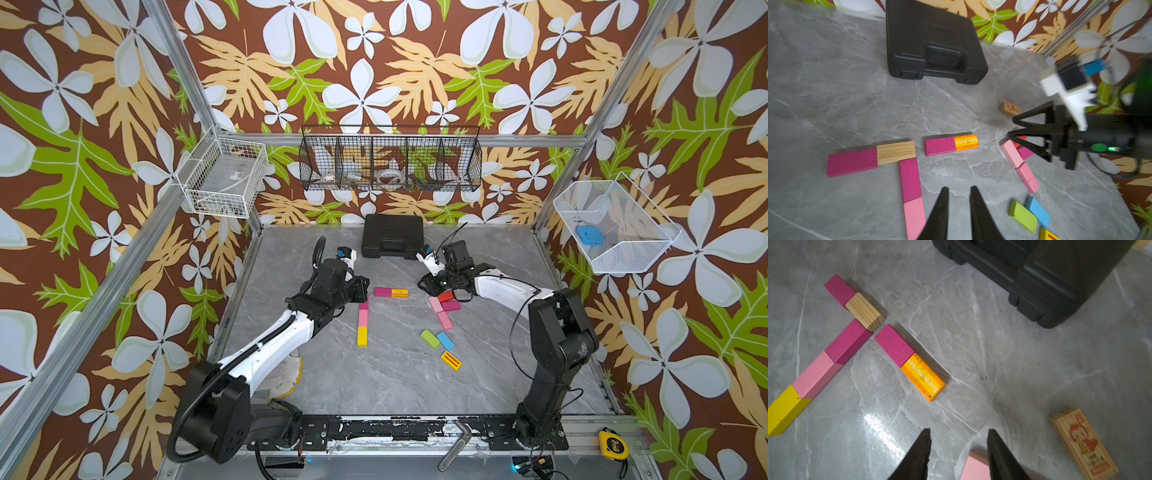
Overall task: Assemble the number 7 with building blocks
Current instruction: Adjust the building block at the center of the board.
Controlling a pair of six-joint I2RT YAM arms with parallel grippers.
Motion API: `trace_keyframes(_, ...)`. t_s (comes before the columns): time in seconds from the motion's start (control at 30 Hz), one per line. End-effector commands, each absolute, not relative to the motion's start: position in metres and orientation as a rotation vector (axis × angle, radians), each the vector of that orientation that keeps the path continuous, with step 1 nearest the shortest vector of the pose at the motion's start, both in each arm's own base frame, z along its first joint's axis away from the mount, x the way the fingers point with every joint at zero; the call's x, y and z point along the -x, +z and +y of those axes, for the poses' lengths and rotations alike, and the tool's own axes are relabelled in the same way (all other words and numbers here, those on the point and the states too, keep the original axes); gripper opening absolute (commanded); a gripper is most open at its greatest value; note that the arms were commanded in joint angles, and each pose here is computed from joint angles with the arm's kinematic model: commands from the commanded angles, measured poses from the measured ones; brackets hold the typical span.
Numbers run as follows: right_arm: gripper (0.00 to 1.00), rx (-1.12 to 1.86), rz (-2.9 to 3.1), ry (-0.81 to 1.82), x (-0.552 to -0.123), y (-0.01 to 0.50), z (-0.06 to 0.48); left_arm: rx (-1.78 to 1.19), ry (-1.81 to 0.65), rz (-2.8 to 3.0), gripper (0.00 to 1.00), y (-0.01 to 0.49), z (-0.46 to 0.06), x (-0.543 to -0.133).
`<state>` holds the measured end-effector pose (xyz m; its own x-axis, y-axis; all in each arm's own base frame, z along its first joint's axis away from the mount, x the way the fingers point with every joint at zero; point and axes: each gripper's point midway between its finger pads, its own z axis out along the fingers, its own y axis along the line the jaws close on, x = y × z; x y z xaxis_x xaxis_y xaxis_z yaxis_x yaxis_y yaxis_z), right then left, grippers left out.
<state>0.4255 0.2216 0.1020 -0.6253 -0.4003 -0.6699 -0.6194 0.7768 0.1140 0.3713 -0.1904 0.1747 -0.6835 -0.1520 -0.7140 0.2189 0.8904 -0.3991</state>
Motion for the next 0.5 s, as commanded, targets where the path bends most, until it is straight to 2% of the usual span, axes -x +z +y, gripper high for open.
trace_keyframes(0.0, 0.47, 0.691, 2.318, 0.503, -0.421, 0.114, 0.221, -0.049, -0.545, 2.348, 0.01, 0.15, -0.193, -0.38)
trace_keyframes(0.47, 0.48, 0.706, 2.264, 0.474, -0.392, 0.141, 0.205, -0.095, -0.426, 2.551, 0.0, 0.083, -0.21, -0.413)
